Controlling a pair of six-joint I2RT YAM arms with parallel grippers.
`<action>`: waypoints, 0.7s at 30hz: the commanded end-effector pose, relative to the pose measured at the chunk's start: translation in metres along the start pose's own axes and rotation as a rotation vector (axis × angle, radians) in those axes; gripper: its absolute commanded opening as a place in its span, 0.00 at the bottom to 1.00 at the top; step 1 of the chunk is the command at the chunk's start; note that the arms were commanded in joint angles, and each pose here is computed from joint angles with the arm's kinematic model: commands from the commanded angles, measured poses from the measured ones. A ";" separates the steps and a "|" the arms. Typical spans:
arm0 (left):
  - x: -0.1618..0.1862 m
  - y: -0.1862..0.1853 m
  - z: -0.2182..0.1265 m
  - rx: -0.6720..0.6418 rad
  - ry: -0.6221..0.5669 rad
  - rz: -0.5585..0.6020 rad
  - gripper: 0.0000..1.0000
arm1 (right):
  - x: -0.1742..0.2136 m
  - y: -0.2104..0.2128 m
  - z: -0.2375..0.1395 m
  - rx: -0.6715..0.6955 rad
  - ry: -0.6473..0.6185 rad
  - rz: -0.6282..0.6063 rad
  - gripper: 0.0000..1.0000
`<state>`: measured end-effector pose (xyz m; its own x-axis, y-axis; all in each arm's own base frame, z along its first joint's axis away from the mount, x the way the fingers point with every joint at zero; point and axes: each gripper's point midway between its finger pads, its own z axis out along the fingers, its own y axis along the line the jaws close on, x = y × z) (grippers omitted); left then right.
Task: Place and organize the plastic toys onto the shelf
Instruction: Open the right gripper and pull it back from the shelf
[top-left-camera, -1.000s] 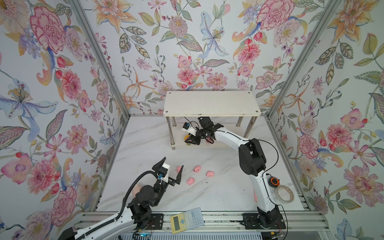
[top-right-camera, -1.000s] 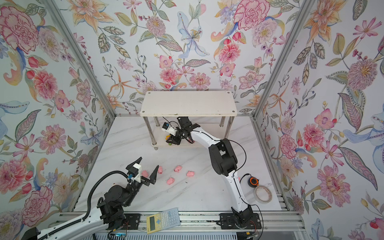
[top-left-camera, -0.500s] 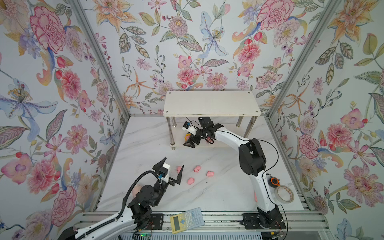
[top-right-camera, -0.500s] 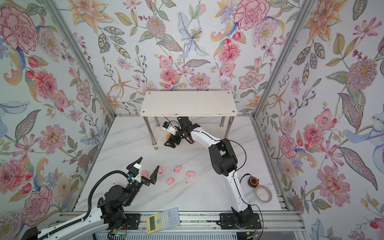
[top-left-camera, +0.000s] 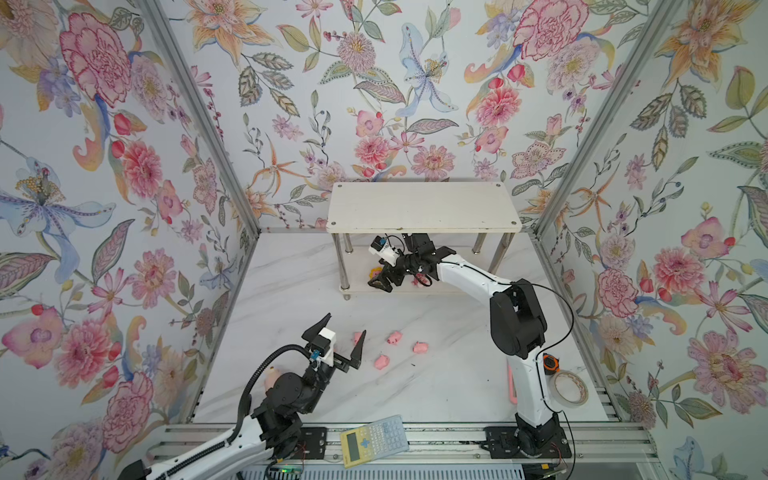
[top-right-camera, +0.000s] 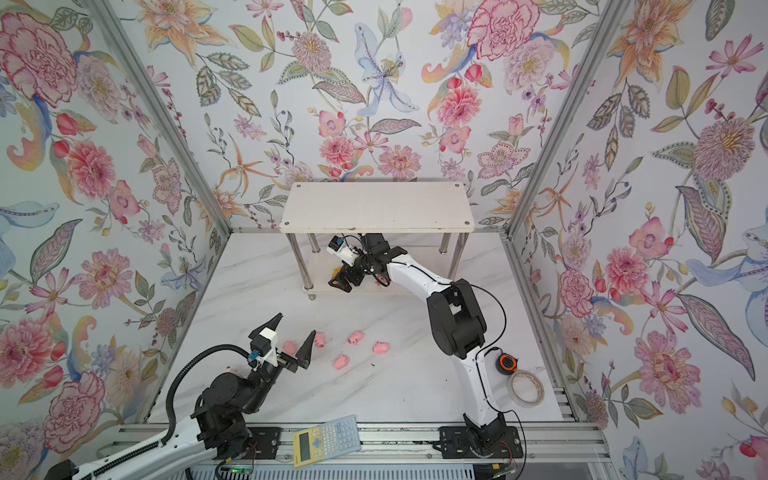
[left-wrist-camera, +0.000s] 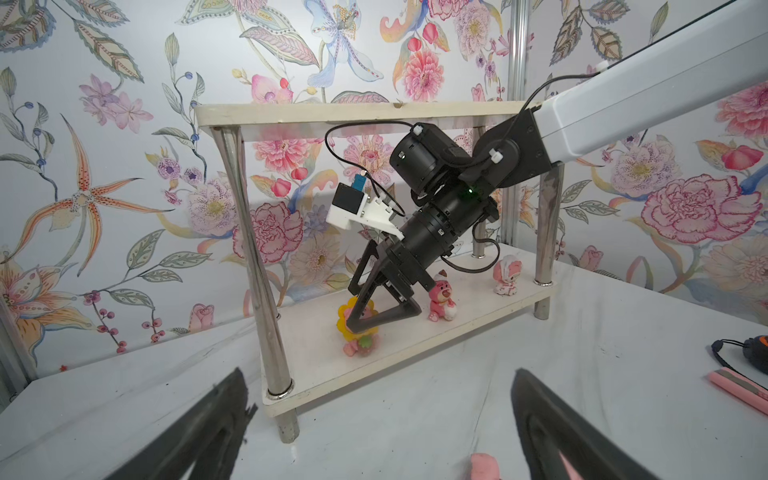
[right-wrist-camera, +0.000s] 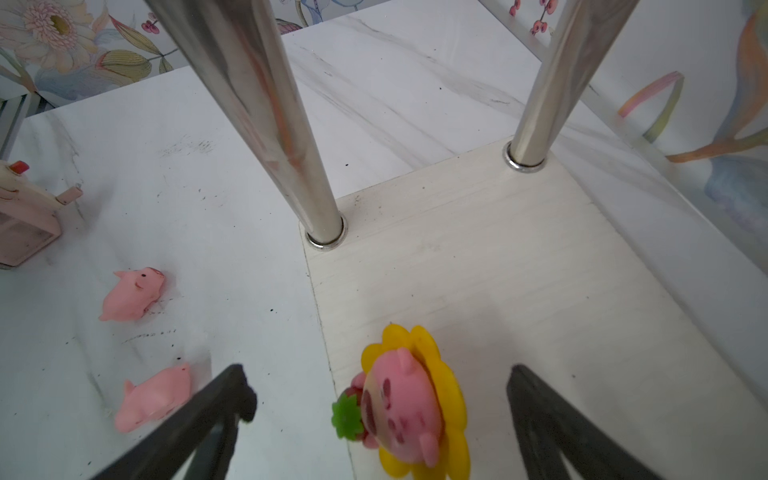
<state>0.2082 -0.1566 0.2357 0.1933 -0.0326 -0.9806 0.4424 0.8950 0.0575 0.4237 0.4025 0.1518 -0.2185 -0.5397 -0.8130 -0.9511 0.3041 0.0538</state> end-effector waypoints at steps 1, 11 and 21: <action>-0.006 0.004 0.000 -0.008 -0.012 -0.014 0.99 | -0.027 -0.005 -0.027 0.076 -0.076 -0.027 0.99; -0.008 0.022 0.001 -0.116 -0.012 -0.041 0.99 | -0.028 0.009 -0.068 0.184 -0.153 0.003 0.99; -0.015 0.023 -0.002 -0.113 -0.042 -0.093 0.99 | -0.009 0.058 -0.098 0.186 -0.268 0.154 0.99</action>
<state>0.2143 -0.1411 0.2361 0.1726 -0.0681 -0.9826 0.3685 0.9296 0.0003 0.3630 0.3467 0.2037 -0.2546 -0.3468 -0.9027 -0.8714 0.4870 0.0587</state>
